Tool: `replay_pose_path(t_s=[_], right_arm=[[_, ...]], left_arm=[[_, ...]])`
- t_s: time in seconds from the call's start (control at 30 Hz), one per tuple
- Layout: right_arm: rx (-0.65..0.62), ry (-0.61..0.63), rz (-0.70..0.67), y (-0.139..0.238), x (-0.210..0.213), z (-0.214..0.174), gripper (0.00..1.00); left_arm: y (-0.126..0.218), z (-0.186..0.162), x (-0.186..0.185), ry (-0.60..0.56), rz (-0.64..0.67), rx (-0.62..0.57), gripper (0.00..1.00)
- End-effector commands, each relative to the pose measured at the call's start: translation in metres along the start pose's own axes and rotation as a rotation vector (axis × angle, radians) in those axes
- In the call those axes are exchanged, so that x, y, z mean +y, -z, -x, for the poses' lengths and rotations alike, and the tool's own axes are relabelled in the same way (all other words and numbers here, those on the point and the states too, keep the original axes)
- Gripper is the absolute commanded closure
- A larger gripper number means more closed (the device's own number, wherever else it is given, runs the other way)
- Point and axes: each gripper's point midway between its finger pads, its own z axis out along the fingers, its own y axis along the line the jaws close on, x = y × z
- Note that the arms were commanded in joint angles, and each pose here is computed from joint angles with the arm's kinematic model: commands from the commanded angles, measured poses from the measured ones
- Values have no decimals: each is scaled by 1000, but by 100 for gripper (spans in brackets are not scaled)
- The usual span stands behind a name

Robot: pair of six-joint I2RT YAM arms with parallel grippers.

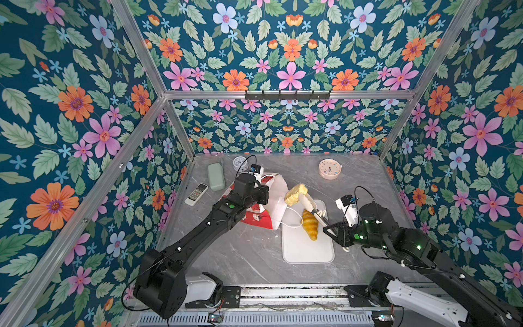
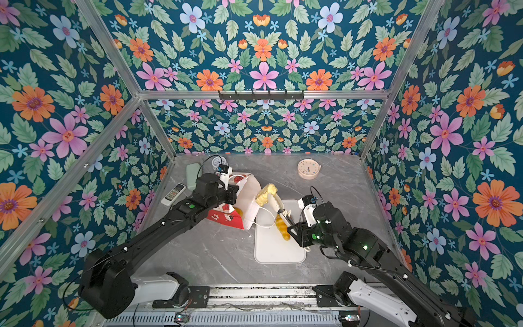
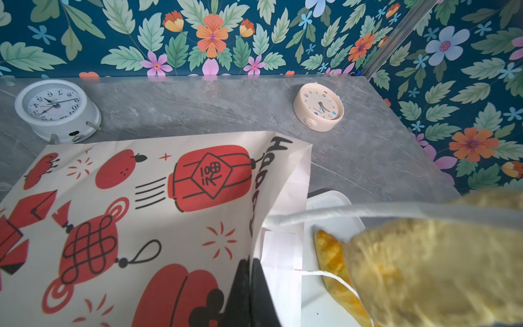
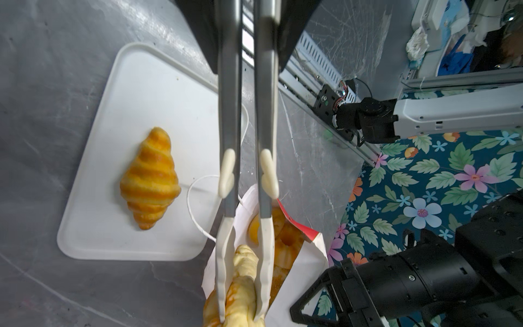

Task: Take the fake bread out of the paper bag
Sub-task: 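Carry the pale bun over the white tray beside the croissant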

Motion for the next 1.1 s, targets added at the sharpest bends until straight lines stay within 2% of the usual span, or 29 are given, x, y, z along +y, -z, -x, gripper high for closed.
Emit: replay_pose_path(t_s=[0.0, 0.27, 0.43, 0.57, 0.97, 1.07], right_arm=[[153, -57, -55, 16, -12, -35, 96], [382, -160, -98, 36, -18, -82, 95], [500, -183, -160, 46, -25, -101, 95], [572, -182, -186, 41, -28, -108, 95], [658, -88, -211, 2, -23, -88, 89], [666, -71, -206, -8, -21, -82, 82]], left_arm=[[0, 7, 5, -24, 32, -32, 100], [0, 9, 9, -30, 51, -56, 100], [0, 9, 13, -36, 72, -71, 100], [2, 9, 13, -35, 69, -83, 100], [17, 5, 15, -35, 69, -109, 100], [17, 6, 14, -33, 59, -115, 100]])
